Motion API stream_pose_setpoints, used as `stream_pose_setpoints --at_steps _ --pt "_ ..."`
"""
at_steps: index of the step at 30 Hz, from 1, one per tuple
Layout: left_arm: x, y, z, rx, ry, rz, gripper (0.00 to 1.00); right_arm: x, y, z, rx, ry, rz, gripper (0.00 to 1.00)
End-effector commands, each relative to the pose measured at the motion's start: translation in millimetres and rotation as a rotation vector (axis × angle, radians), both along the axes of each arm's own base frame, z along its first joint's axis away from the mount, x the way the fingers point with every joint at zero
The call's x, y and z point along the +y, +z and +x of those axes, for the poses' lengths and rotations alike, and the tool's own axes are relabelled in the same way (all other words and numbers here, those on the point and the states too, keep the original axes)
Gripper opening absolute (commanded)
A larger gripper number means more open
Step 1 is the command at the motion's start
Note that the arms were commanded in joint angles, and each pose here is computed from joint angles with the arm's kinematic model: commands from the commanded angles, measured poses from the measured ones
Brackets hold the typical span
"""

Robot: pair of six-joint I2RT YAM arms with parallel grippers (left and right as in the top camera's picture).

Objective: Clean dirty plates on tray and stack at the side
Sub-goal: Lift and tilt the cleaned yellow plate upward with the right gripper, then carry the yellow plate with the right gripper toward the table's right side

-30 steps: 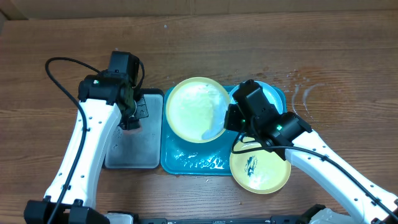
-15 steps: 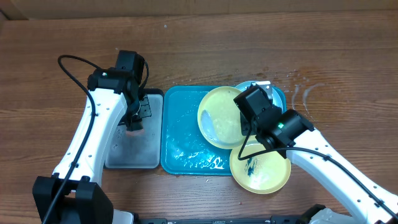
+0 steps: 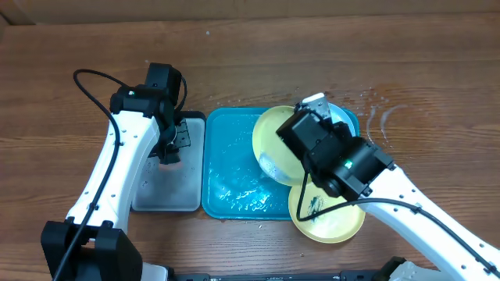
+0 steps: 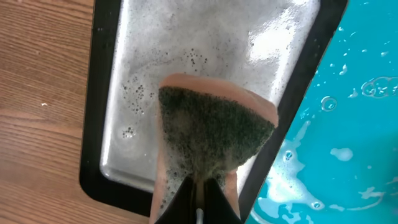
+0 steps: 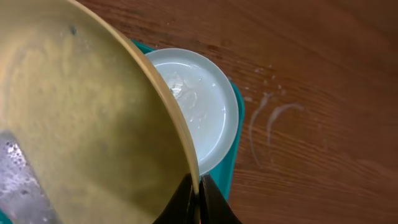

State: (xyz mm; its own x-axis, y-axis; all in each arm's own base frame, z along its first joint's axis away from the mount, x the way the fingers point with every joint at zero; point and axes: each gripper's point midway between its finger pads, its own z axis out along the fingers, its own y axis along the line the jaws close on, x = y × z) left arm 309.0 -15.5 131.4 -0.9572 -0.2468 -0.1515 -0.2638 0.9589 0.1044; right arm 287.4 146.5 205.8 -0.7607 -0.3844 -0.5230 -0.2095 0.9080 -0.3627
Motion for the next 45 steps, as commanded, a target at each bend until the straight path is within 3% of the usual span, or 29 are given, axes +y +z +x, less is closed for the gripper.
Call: stream_pose_setpoints --at_steps 1,11,18,25,45 --pt "-1 -2 0 0.005 -0.002 -0.018 0.04 0 16 7 -0.079 0.013 -0.099 0.04" --pt "-1 -2 0 0.005 -0.002 -0.017 0.04 20 20 10 -0.205 0.086 -0.363 0.04" --pt "-1 -2 0 0.003 -0.002 -0.017 0.04 45 70 -8 -0.477 0.143 -0.597 0.04" --pt "-1 -2 0 0.004 -0.002 -0.016 0.05 75 105 -34 -0.646 0.221 -0.737 0.04" --pt "0 -2 1 0.0 -0.002 -0.014 0.04 98 112 -44 -0.651 0.3 -0.799 0.04"
